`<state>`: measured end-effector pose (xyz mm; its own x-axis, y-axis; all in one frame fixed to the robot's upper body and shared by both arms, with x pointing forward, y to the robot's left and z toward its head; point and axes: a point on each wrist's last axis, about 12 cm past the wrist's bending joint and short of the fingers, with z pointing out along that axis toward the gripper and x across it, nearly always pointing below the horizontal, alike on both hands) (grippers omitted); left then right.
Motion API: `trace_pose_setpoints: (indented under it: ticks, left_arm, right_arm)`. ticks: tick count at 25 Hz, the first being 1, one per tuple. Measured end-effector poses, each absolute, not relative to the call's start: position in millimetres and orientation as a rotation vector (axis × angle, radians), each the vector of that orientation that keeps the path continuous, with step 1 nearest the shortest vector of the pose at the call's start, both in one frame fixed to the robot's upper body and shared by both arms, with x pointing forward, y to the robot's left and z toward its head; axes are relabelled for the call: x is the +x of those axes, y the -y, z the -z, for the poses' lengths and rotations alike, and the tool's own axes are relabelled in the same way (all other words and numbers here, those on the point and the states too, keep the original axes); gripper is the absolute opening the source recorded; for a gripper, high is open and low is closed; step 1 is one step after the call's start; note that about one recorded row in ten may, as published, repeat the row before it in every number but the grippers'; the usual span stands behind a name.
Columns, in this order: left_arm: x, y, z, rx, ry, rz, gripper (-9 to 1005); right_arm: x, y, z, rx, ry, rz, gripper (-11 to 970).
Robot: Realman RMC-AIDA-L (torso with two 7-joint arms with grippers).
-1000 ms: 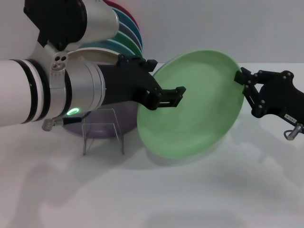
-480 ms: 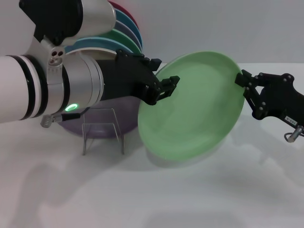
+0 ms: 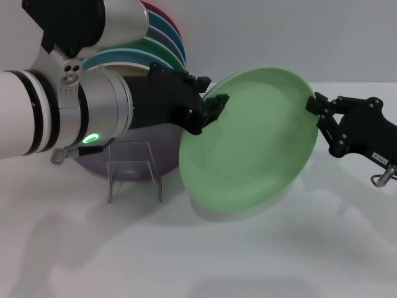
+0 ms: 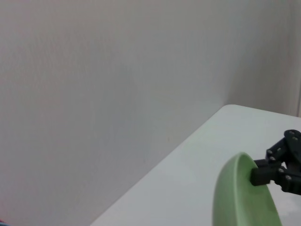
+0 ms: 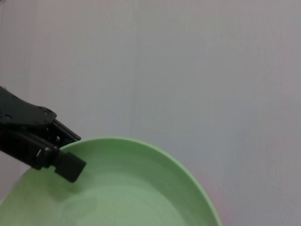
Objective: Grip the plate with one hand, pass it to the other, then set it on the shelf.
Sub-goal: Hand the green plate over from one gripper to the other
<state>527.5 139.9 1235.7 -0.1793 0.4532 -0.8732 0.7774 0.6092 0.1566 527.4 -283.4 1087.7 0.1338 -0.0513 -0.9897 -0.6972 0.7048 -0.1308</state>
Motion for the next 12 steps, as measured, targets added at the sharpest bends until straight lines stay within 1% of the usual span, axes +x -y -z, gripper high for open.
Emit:
trace_pose_setpoints:
  ticks: [1, 4, 11, 12]
  left_arm:
    - [528.0, -140.5, -1236.3, 0.991, -1.813, 0.393, 471]
    - [528.4, -139.7, -1237.0, 0.988, -1.787, 0.364, 361]
    - [528.8, -125.5, -1234.8, 1.078, -1.739, 0.343, 104]
    - [528.4, -124.1, -1235.7, 1.081, -1.732, 0.344, 103]
  right_arm:
    - [527.3, 283.5, -1087.6, -0.681, -1.376, -0.525, 20]
    - [525.2, 284.0, -1087.2, -0.678, -1.373, -0.532, 21]
    - [516.1, 286.2, -1086.2, -0.652, -1.363, -0.585, 24]
    - [513.8, 286.6, -1086.6, -0.65, -1.353, -0.593, 25]
